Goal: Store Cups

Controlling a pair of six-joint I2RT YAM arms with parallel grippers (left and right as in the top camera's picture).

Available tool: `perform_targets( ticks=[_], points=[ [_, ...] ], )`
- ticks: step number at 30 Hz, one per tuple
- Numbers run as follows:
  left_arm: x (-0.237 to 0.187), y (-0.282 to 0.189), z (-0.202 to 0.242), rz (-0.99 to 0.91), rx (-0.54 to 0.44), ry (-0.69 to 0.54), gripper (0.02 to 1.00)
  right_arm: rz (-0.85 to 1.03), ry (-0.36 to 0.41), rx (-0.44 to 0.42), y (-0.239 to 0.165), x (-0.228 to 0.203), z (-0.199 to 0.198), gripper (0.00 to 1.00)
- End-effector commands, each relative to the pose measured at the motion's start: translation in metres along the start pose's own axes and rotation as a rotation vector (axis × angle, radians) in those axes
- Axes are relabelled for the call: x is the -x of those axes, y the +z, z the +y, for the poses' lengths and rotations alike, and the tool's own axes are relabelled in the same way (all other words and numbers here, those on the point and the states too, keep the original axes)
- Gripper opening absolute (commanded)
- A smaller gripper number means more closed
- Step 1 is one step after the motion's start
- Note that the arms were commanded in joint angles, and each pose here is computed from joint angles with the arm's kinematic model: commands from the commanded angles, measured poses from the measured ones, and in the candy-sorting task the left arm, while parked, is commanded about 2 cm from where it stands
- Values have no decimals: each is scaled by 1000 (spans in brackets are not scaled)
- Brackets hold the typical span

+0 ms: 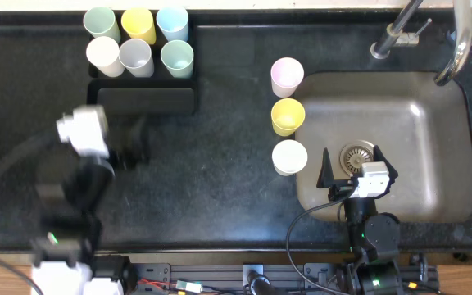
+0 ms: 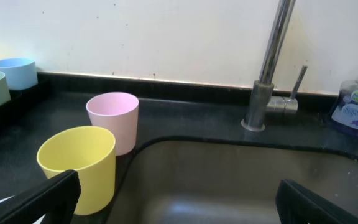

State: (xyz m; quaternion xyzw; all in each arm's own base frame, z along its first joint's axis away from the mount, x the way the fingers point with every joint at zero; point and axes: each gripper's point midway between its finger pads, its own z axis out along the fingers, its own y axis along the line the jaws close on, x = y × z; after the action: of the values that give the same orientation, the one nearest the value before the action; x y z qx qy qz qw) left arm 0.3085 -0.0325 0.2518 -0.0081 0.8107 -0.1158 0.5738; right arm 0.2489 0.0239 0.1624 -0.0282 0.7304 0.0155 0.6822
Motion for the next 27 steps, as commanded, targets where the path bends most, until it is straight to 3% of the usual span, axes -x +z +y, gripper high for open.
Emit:
perform_targets(
  ticks=[1, 6, 11, 19, 27],
  points=[
    [69, 29, -41, 62, -111, 43, 1000, -3, 4, 3, 0, -3, 0, 996],
    [99, 81, -100, 176, -133, 110, 969, -3, 4, 3, 0, -3, 0, 996],
    [87, 131, -168, 289, -97, 138, 993, -3, 4, 3, 0, -3, 0, 998],
    [0, 189, -238, 588, -8, 17, 967, -3, 4, 3, 0, -3, 0, 998],
    [-61, 223, -258, 718, 2, -43, 961, -3, 4, 3, 0, -3, 0, 998]
  ],
)
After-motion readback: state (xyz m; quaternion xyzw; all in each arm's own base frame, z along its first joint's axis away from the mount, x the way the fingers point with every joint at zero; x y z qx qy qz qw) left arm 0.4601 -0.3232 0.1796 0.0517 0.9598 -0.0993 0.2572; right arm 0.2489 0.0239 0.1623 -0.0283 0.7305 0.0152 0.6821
